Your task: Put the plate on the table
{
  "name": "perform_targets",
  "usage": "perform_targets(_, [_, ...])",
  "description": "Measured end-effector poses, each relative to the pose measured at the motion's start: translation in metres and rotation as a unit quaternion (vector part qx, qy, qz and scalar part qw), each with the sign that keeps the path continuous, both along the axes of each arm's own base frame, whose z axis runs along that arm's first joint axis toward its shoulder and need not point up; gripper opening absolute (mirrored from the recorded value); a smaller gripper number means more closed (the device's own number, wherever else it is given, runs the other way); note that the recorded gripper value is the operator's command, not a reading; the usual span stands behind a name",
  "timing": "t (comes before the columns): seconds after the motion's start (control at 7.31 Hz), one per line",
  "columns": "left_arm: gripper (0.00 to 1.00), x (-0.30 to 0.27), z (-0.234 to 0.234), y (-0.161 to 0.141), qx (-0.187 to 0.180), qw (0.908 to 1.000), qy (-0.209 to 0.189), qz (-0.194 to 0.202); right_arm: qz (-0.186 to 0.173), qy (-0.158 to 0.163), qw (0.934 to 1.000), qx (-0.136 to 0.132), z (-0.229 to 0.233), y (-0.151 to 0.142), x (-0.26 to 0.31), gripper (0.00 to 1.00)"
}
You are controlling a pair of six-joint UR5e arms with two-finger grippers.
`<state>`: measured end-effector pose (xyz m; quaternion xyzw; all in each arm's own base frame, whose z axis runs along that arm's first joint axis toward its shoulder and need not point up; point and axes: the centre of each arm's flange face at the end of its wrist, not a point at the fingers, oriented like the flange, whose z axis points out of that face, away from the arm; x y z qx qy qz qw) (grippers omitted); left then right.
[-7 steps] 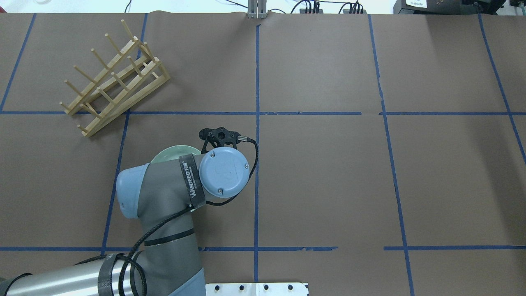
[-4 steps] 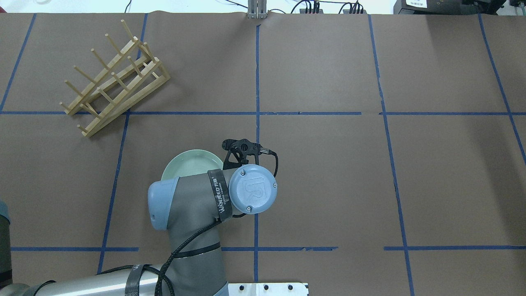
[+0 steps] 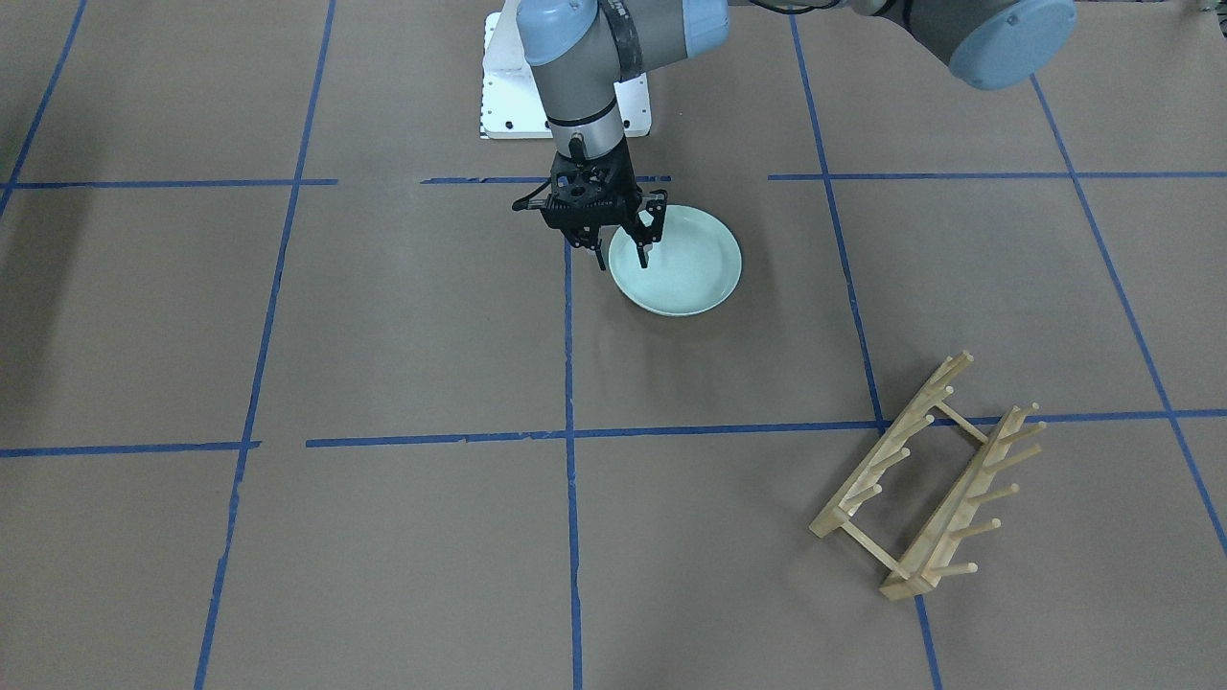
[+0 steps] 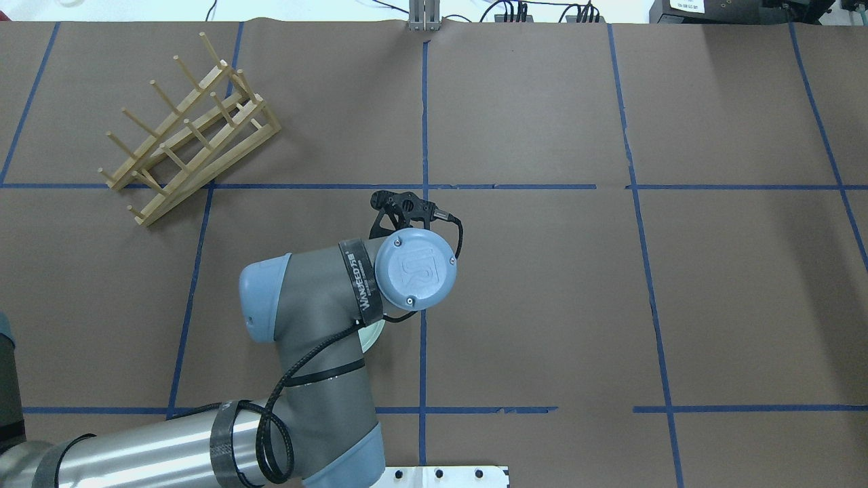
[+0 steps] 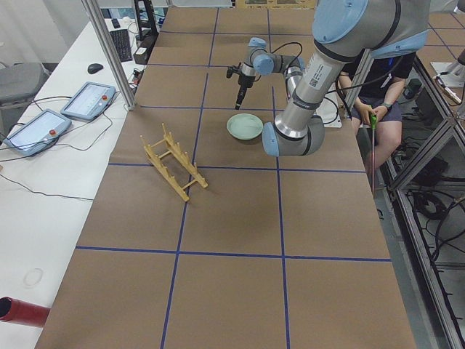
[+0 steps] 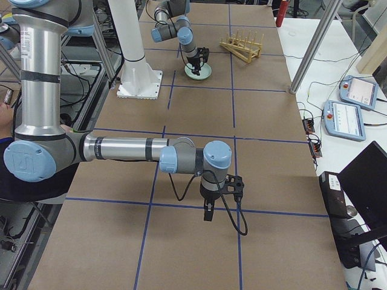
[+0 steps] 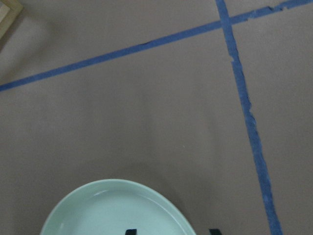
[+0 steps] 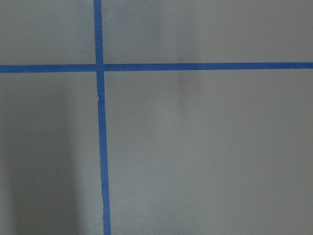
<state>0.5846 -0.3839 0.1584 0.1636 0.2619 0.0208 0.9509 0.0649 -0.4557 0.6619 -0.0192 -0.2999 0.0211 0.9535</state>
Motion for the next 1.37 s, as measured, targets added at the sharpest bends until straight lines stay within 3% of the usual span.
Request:
perform_targets(0.41, [1.0,-0.074,-0.004,-0.04,0.028,0.9986,0.039,-0.022,0.0,0.0,1.0,0.0,0.0,0.0,0.0,1.0])
perform_targets(0.82, [1.0,-0.195,0.038,-0.128,0.03,0.9967,0.074,0.017,0.0,0.0,1.0,0.0,0.0,0.0,0.0,1.0])
perform_targets(1.09, [1.0,-0.319,0.085,-0.187,0.051,0.9953,0.054,0.062,0.0,0.0,1.0,0.0,0.0,0.0,0.0,1.0])
perform_targets(1.37, [1.0,-0.463,0.166,-0.215,0.071,0.9914,0.013,0.109,0.0,0.0,1.0,0.0,0.0,0.0,0.0,1.0])
